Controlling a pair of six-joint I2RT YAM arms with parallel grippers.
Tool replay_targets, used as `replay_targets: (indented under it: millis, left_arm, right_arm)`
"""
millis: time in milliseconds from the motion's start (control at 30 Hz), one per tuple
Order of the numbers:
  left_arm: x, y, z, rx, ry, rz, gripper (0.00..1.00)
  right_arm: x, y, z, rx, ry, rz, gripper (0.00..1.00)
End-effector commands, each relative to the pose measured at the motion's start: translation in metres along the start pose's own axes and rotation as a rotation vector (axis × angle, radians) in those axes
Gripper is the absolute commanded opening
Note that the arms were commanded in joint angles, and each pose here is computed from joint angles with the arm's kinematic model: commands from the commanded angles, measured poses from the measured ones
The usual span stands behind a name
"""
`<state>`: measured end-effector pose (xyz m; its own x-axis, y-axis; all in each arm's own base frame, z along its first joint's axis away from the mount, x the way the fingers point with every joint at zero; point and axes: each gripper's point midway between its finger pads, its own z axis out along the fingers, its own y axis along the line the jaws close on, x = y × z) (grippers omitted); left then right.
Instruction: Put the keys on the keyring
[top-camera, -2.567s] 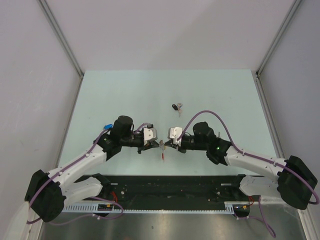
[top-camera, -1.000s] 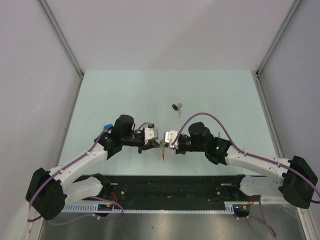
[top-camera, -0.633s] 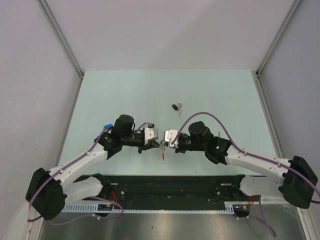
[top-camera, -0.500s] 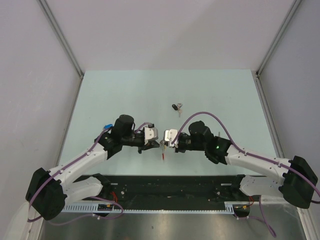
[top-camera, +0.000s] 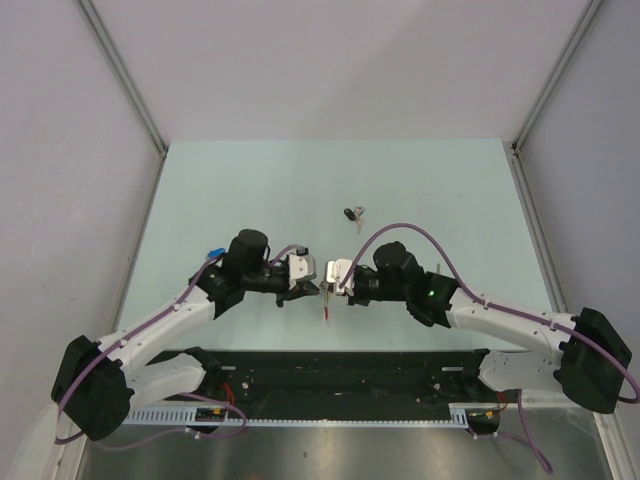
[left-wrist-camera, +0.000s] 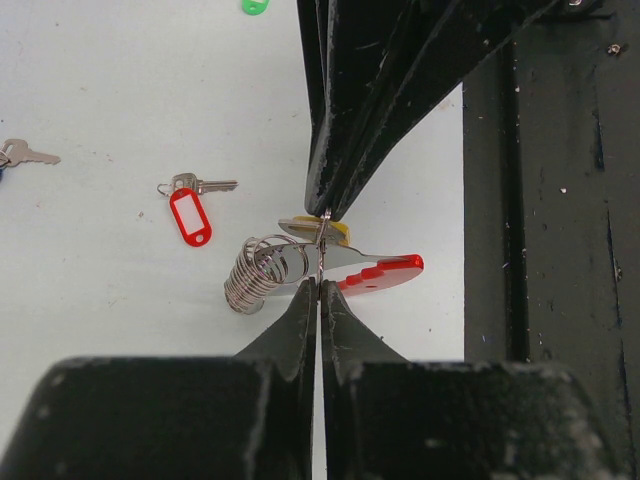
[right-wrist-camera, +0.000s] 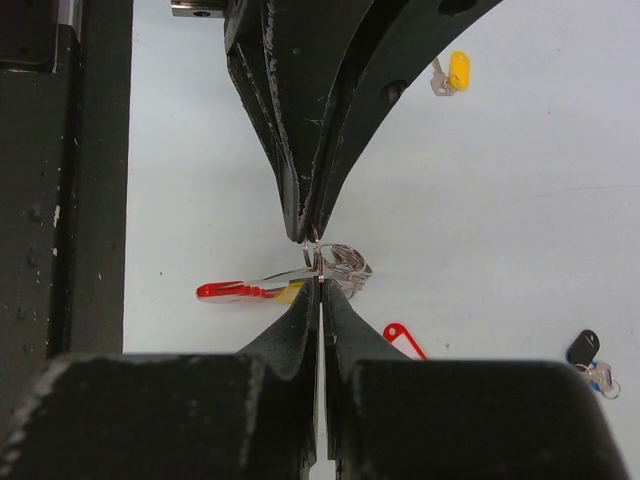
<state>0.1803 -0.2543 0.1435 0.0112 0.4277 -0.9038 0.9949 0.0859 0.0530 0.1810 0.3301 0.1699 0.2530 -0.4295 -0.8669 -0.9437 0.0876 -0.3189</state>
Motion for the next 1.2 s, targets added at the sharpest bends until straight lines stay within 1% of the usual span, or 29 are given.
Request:
replay_targets:
  millis: [0,333,1167]
  left_arm:
    - [-0.0091,0.0009,-0.0014,0.014,-0.008,0.032,0.0]
    - [-0.008,0.0017,-0.0016,0.009,-0.004,0.029,0.0]
    - [-0.0082,0.0045,-0.0026,-0.011,-0.005,0.04,0.0]
  right_arm:
    - [-0.0278,-0.0138,0.0,0.031,-0.062,-0.037,0.0]
    - [-0.0348,-0.0139,-0.0061,0.037,-0.077,-0.039,0.0]
    - [-0.0327,-0.0109,-0.007,0.032,-0.068,-0.02,0.0]
